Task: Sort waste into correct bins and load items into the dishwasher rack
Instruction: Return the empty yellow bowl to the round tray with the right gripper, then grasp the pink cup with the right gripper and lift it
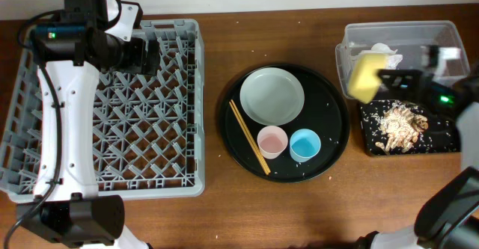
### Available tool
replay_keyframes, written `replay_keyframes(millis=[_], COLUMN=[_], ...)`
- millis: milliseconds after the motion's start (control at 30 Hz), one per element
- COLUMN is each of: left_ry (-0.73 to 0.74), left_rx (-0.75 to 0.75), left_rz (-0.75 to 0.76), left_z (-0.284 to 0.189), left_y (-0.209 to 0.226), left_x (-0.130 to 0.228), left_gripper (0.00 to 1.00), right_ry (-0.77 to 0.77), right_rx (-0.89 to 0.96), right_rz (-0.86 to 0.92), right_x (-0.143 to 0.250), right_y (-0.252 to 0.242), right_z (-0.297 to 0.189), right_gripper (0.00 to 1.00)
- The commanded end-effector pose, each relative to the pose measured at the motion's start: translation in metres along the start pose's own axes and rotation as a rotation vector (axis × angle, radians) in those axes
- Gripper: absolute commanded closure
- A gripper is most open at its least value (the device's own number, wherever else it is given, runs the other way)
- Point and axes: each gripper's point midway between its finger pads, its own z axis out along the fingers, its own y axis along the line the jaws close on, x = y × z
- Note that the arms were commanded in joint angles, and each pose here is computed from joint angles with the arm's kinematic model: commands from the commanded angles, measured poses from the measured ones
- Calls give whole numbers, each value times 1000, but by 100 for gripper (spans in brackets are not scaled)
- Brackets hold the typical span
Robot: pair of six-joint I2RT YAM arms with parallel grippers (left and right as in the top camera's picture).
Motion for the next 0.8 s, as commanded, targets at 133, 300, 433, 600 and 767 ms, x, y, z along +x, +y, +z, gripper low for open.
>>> replay_keyframes(millis=[133,300,433,600,767], left_ry=[-7,-7,-7,-7,-7], left_rx=[-6,-6,-6,-6,-6], left_rz=[1,1,1,1,1], left_z=[-1,-1,-1,-1,-1], left_y=[2,2,2,2,2], left_x=[-3,-3,-3,-3,-3], left_gripper=[1,1,1,1,1], right_ry=[383,480,509,471,378], right_rx=[950,1058,1036,905,850], right_rz=[-162,-142,-116,-84,-189], right_x=[93,117,125,101,49], right_y=[-77,-106,-112,-72,-7], right_z=[84,88,93,104,113], right_gripper=[95,95,63,56,43])
